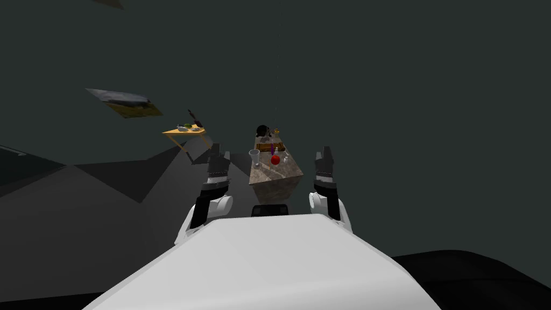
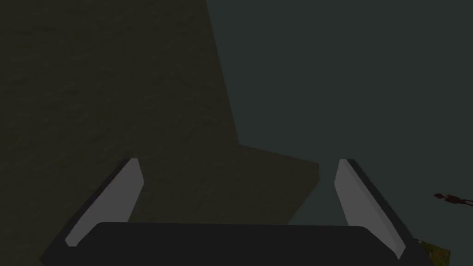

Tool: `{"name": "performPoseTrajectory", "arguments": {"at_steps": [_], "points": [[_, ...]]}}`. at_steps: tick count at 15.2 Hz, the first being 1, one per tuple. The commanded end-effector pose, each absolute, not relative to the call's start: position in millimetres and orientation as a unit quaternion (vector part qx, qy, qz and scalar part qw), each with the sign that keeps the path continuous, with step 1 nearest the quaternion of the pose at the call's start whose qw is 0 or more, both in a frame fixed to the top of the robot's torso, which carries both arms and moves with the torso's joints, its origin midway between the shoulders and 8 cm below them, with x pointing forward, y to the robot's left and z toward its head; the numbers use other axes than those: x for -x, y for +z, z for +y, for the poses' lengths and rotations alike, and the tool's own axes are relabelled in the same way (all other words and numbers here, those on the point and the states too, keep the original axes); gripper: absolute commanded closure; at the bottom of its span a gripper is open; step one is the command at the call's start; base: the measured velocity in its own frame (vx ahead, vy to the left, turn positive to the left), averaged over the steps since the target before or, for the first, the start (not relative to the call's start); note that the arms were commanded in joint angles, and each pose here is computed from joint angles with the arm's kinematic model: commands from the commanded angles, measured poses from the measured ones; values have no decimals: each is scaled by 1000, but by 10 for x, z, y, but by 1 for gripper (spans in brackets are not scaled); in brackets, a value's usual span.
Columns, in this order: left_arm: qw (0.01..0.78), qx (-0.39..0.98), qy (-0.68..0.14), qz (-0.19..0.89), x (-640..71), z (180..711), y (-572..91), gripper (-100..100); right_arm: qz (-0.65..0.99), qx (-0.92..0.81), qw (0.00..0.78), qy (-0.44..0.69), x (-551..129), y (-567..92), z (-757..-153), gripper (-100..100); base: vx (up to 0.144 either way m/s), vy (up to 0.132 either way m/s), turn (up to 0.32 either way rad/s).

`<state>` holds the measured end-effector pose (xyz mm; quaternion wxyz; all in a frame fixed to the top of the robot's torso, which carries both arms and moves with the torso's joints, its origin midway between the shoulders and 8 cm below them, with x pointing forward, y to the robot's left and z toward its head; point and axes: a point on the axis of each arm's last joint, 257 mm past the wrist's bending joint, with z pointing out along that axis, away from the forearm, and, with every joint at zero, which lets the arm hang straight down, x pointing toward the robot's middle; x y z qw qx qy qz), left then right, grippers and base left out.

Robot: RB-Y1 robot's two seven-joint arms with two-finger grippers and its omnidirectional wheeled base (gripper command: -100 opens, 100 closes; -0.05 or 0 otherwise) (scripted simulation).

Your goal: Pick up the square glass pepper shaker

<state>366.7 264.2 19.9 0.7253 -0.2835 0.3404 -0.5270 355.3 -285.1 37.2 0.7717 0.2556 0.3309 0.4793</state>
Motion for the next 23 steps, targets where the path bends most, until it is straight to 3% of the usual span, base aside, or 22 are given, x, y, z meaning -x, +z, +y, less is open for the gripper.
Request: {"name": "performPoseTrajectory", "arguments": {"at_steps": [1,23], "points": [[725,283,-527,340,-3667,2642,199,0,344,-245,770,477,-3582,339,-2814,-100,-1,1,21],[725,283,-527,340,-3667,2641,200,0,590,-119,715,356,-4234,-1082,-2684,-100,-6,4,115]]}}
